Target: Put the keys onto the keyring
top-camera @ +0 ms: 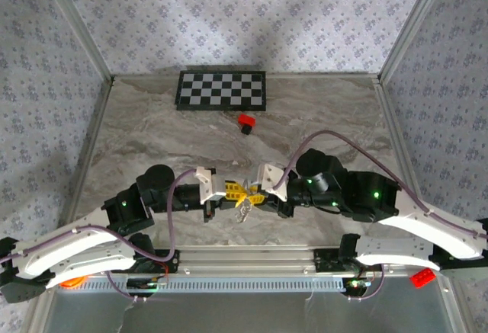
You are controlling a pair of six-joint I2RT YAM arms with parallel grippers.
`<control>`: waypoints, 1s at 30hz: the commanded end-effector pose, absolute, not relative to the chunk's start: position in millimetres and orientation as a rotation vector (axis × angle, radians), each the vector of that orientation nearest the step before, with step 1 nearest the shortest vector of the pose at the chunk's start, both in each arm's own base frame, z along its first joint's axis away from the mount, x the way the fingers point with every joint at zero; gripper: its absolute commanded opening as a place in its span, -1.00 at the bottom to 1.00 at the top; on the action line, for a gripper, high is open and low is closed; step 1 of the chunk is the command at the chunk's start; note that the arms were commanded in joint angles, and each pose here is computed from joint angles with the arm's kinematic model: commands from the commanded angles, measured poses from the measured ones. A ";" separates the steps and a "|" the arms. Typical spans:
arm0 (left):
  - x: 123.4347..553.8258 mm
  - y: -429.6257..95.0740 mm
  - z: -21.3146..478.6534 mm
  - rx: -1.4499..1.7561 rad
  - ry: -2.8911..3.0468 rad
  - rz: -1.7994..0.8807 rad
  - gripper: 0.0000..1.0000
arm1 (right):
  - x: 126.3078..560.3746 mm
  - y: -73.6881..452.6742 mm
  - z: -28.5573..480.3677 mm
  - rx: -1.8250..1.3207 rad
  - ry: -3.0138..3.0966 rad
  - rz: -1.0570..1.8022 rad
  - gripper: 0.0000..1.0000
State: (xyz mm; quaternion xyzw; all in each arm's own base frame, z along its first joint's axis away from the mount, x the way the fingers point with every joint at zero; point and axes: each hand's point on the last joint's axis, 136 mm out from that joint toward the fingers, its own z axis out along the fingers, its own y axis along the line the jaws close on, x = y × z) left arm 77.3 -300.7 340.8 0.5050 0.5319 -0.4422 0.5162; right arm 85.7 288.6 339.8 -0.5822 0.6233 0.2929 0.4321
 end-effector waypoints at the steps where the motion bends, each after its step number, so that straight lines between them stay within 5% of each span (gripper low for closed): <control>1: 65.2 -298.0 378.7 1.153 1.130 -1.160 -1.00 | 83.0 289.5 353.0 -1.401 1.519 0.792 -0.53; 19: 57.2 -309.7 386.8 1.121 1.067 -1.302 -1.00 | 77.5 278.6 364.2 -1.340 1.414 0.843 -0.67; 30: 64.7 -310.9 377.0 1.139 1.147 -1.244 -1.00 | 82.0 272.4 376.6 -1.301 1.376 0.811 -1.00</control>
